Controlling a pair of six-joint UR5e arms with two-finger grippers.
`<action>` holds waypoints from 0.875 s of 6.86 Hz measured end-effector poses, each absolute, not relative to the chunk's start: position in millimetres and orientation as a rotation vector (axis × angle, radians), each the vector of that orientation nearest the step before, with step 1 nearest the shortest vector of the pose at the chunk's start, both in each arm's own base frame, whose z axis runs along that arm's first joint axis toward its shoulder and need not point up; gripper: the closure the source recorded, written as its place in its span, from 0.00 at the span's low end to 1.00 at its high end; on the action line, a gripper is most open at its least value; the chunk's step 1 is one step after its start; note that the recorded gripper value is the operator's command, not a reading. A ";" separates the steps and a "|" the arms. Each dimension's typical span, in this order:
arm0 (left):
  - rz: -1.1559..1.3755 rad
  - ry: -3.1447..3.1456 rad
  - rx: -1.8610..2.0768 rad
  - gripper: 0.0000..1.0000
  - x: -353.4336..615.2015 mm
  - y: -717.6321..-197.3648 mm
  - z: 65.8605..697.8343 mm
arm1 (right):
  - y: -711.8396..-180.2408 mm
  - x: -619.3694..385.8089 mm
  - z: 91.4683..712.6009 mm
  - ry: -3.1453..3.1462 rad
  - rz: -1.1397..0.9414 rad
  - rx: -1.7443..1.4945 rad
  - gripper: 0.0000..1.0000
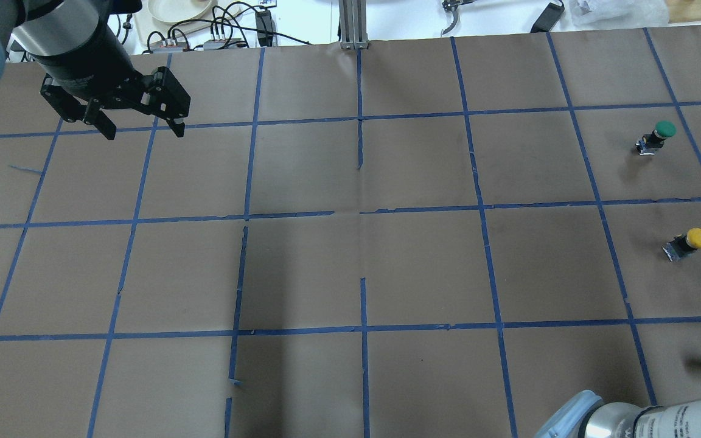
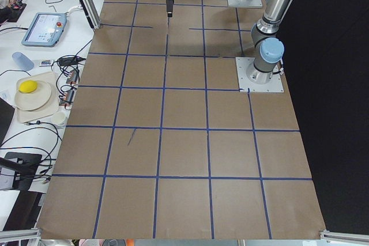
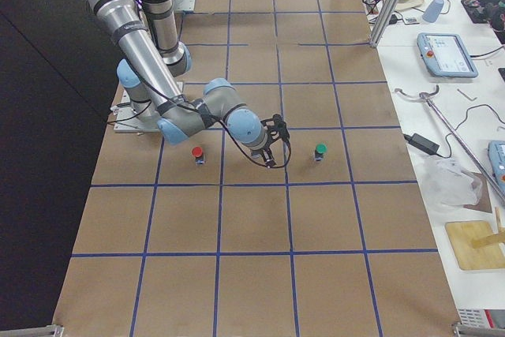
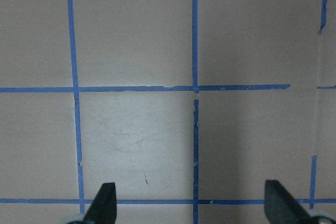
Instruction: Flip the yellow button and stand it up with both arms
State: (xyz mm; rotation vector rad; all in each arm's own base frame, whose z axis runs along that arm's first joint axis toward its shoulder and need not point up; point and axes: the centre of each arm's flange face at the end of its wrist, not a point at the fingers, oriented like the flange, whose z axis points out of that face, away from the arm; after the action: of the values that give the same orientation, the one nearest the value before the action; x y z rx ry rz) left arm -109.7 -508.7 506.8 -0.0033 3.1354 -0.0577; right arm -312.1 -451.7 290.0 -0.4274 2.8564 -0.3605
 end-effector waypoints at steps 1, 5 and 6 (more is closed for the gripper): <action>-0.064 3.156 -0.007 0.00 -111.8 -508.0 508.2 | -466.7 -294.8 318.3 2.923 -0.257 -0.340 0.00; -0.057 3.170 -0.003 0.00 -114.2 -501.8 512.0 | -499.2 -103.7 469.5 3.190 0.008 0.178 0.00; -0.043 3.170 -0.002 0.00 -114.4 -500.1 509.9 | -503.8 -35.1 480.2 3.211 0.023 0.288 0.00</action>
State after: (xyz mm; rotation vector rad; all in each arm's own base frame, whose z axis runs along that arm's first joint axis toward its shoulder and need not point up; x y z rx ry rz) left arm -114.4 -500.1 509.9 -0.0016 3.1696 -0.0434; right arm -35.1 -503.8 480.2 0.2879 3.2109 0.0231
